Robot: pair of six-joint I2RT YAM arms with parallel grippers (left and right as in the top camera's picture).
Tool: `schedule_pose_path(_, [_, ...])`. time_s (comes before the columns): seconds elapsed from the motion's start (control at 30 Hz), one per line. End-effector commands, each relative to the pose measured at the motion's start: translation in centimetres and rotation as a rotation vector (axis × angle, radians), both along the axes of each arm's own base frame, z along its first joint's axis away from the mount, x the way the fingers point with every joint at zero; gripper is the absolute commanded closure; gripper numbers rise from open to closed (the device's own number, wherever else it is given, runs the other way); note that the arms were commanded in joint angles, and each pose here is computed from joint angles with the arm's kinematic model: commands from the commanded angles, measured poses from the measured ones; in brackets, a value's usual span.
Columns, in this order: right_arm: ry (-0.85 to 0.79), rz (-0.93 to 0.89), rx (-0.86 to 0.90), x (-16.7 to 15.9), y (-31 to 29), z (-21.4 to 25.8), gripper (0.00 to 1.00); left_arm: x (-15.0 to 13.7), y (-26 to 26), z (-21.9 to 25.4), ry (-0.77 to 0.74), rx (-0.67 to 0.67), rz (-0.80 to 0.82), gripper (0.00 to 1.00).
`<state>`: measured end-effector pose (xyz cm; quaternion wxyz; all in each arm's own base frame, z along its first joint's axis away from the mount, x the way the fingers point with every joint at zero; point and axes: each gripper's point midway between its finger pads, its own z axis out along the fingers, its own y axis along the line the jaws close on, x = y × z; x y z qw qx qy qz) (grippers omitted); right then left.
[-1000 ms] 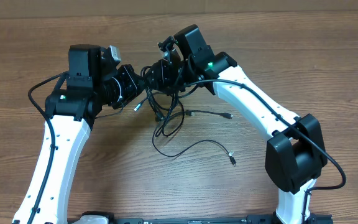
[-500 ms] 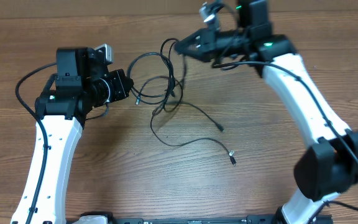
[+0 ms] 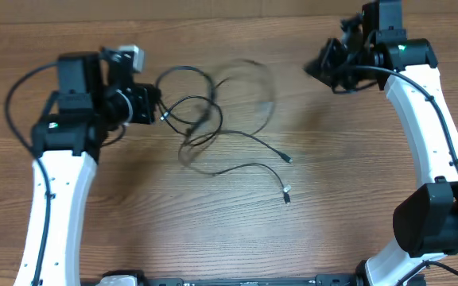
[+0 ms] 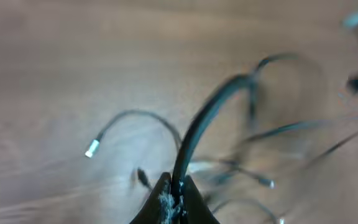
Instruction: Untangle cables
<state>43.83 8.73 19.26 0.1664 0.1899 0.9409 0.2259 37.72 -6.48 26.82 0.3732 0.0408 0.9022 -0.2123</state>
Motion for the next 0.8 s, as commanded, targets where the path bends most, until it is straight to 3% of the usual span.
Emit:
schedule_pose_path(0.0, [0.012, -0.216, -0.497, -0.7, -9.2, -0.1, 0.96, -0.2, 1.2, 6.7, -0.157, -0.019, 0.059, 0.96])
schedule_pose_path(0.07, [0.051, -0.279, -0.598, -1.8, -11.2, 0.0, 0.96, -0.4, 1.2, 7.9, -0.178, -0.031, 0.068, 0.96])
schedule_pose_path(0.13, [0.057, -0.226, -0.561, -1.9, -10.3, -0.3, 0.96, -0.8, 0.5, 8.7, -0.181, -0.075, 0.047, 0.96])
schedule_pose_path(0.2, [0.025, -0.002, -0.400, -1.5, -6.3, -0.6, 0.88, -1.2, -0.7, 9.0, -0.179, -0.121, -0.015, 0.96])
schedule_pose_path(0.23, [-0.014, 0.171, -0.258, -1.8, -2.9, -0.2, 0.76, -1.5, -1.3, 9.2, -0.178, -0.148, -0.050, 0.96])
schedule_pose_path(0.4, [-0.161, 0.554, 0.159, -4.5, 5.4, 4.7, 0.60, -2.9, -3.8, 10.9, -0.205, -0.266, -0.214, 0.96])
schedule_pose_path(0.5, [-0.214, 0.699, 0.330, -6.8, 8.7, 6.9, 0.44, -2.5, -2.9, 10.7, -0.160, -0.305, -0.133, 0.96])
schedule_pose_path(0.57, [-0.233, 0.808, 0.340, -8.3, 10.5, 6.8, 0.38, -1.8, -1.9, 10.2, -0.109, -0.335, -0.031, 0.96])
schedule_pose_path(0.77, [-0.291, 1.077, 0.308, -12.2, 16.8, 6.4, 0.38, -0.9, -0.2, 8.6, 0.024, -0.422, 0.190, 0.96])
